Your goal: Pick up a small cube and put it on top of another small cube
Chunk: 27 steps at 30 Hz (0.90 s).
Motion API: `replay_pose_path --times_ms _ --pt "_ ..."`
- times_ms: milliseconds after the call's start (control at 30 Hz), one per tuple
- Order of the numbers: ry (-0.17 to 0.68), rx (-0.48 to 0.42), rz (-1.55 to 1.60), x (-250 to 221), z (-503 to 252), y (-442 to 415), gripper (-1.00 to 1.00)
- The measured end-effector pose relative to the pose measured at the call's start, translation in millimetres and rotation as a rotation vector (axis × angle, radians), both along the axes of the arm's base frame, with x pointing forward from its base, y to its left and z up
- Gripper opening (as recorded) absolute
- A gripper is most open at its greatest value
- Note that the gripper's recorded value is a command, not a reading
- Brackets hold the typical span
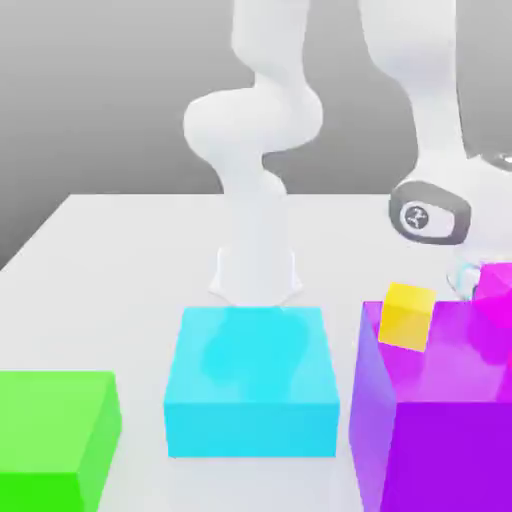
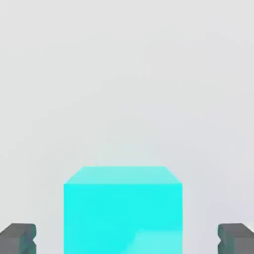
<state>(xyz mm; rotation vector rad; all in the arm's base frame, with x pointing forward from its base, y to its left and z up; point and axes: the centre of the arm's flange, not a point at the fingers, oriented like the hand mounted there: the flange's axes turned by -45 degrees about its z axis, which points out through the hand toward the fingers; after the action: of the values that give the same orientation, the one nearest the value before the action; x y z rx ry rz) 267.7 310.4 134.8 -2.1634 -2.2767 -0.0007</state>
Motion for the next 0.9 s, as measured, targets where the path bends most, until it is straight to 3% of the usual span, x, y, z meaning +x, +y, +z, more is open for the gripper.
replay_pose_path --times_ms 233,500,900 --pt "0.0 -0.001 0.0 -0.1 0.8 0.0 -1.0" --pt "0.014 -0.012 0.046 -7.7 71.2 19.8 -1.0" --pt "0.037 -0.011 0.168 120.5 197.3 50.2 -1.0"
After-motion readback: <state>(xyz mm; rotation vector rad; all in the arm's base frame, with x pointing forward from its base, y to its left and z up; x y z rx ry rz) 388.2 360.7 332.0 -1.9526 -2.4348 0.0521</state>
